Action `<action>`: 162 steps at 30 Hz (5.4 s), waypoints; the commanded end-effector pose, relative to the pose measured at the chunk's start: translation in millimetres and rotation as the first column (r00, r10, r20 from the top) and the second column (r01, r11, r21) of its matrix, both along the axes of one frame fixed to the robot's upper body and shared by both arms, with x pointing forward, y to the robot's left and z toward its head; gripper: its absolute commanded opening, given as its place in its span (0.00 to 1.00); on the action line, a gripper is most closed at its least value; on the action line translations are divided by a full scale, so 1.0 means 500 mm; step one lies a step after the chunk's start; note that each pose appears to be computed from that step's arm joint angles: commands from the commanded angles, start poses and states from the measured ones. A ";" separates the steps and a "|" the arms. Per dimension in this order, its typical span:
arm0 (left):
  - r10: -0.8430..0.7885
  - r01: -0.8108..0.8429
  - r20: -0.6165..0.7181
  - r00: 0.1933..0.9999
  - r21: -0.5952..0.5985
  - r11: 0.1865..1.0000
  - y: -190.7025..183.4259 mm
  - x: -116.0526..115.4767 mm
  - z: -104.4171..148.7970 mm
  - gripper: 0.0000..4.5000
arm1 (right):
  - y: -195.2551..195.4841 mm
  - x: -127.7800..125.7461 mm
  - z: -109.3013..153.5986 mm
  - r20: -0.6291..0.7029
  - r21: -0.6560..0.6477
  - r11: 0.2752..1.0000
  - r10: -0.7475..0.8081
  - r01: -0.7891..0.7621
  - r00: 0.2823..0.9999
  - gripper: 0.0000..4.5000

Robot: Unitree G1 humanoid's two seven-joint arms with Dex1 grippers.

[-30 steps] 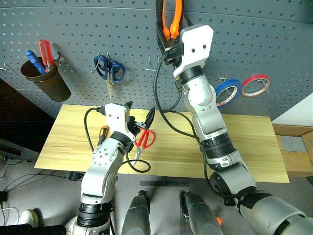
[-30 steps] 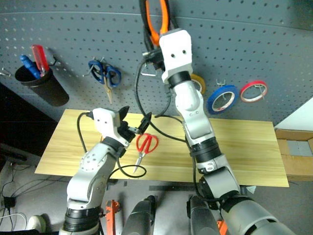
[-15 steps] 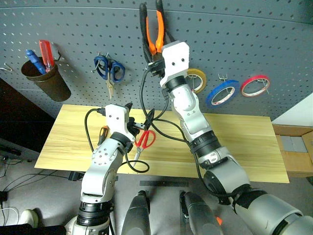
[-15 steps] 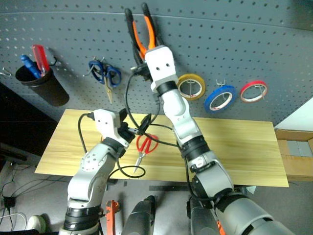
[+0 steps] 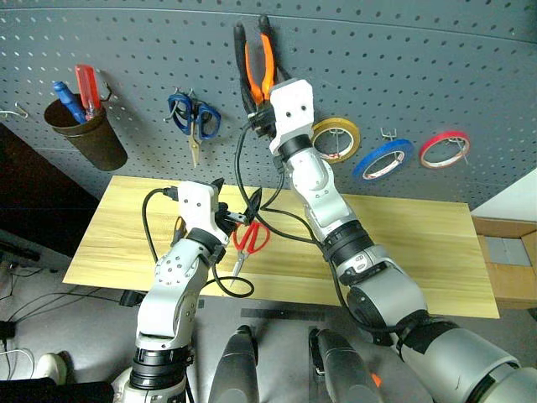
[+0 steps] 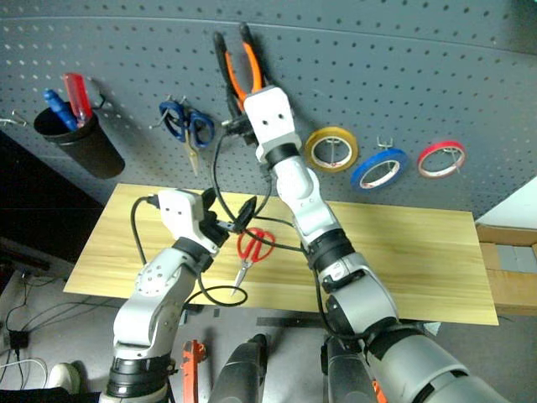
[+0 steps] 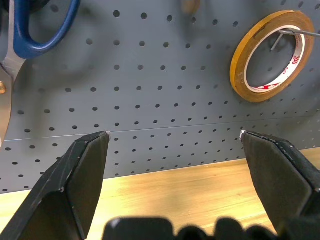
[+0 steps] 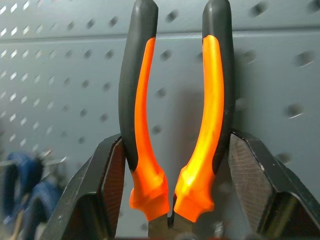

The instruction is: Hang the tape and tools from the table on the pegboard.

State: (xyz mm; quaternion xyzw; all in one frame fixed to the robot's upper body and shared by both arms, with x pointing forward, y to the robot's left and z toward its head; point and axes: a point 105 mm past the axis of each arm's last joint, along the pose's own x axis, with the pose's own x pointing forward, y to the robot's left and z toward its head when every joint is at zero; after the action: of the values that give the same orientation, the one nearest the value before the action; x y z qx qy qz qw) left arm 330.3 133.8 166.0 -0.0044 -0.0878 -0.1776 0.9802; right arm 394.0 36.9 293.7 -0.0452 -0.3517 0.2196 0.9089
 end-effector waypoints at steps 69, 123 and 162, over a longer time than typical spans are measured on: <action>0.257 0.005 -0.645 0.720 0.375 0.927 0.081 -0.054 -0.306 0.05 | -0.186 -0.318 -0.353 -0.531 -0.414 0.541 0.511 -0.732 0.677 1.00; 0.357 -0.430 0.405 0.842 0.105 0.897 0.073 -0.149 0.089 0.05 | -0.208 -0.234 -0.142 -0.178 -0.137 0.947 0.264 -0.290 0.948 1.00; 0.424 -0.434 0.093 0.901 0.188 0.881 0.103 -0.098 -0.036 0.05 | -0.211 -0.236 -0.147 -0.193 -0.148 0.948 0.253 -0.283 0.948 1.00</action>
State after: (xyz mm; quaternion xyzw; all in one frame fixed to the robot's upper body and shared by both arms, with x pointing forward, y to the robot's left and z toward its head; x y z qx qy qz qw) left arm 282.9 184.5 138.7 0.1166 -0.0731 0.0318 0.9900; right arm 282.8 -68.7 210.4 -0.0552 -0.2338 0.3733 0.8961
